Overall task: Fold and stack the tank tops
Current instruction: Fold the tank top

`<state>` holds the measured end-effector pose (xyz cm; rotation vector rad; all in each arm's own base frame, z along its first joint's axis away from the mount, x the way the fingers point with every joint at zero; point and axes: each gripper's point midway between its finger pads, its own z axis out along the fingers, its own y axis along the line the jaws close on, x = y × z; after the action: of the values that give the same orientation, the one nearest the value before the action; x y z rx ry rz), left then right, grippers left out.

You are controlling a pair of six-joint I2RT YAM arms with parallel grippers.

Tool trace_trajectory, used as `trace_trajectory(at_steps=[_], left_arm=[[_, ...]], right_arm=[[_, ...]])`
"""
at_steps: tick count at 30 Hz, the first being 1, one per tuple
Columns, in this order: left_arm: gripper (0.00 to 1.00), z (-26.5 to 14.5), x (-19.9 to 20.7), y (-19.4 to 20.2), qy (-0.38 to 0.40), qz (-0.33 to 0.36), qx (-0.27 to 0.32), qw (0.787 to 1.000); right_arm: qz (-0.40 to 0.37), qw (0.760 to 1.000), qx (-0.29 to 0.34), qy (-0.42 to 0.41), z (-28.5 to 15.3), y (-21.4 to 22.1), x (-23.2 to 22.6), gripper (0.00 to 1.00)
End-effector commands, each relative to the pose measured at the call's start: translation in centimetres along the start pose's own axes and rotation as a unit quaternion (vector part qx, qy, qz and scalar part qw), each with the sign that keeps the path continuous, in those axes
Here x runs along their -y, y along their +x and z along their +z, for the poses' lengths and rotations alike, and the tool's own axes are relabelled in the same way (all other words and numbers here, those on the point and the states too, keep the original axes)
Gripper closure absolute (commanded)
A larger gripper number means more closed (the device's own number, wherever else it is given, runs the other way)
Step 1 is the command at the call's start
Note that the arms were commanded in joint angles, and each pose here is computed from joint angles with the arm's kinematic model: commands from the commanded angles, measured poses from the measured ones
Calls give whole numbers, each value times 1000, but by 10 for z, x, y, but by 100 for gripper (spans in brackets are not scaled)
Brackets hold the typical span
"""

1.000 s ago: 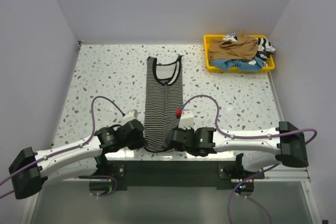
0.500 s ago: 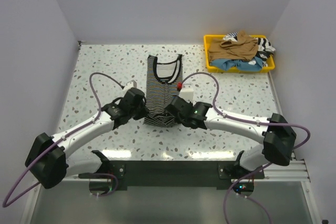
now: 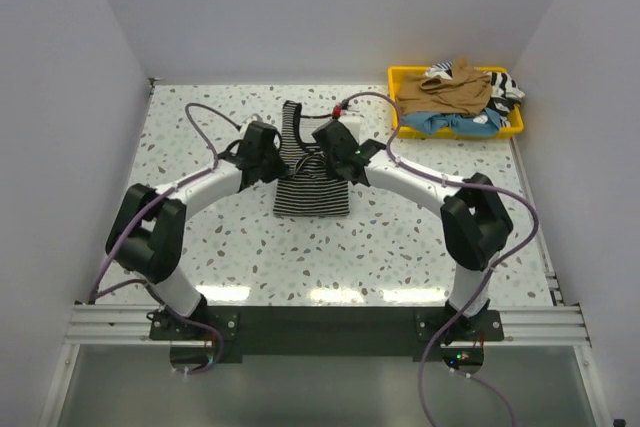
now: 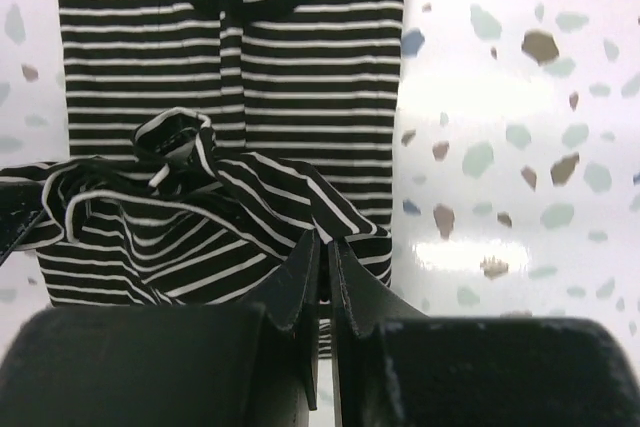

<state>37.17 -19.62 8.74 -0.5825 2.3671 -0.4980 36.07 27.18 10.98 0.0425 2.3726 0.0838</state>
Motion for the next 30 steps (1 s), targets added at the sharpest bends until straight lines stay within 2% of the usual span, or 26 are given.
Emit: trace_trajectory(at_steps=[1,8,15,22,23,24,26,27,28,29,30], left_arm=[[100,20,29,-42,45,3,34,998],[100,61,30,-64,59,-3,22,998],[100,75,50,-95,93,-5,42,995],[100,94,57,-106,108,1,35,994],[100,94,67,-116,129,3,52,990],[94,95,68,-118,135,3,52,990],[79,106,66,-117,136,3,45,990],[66,105,74,-122,155,9,47,987],[58,111,72,-121,158,9,45,986],[51,111,75,-128,163,9,52,985],[41,111,75,-132,169,8,54,984]], right_arm=[[7,999,30,-26,12,-45,-11,96],[18,999,13,-23,54,-60,-6,94],[22,999,13,-23,81,-75,-8,94],[39,999,24,-13,99,-87,-1,93],[41,999,26,-11,100,-89,1,93],[43,999,26,-7,103,-89,4,92],[55,998,28,3,106,-92,12,82],[59,998,27,6,109,-92,14,75],[70,997,28,14,111,-94,22,64],[74,997,29,16,111,-95,24,58],[80,996,32,18,110,-98,29,49]])
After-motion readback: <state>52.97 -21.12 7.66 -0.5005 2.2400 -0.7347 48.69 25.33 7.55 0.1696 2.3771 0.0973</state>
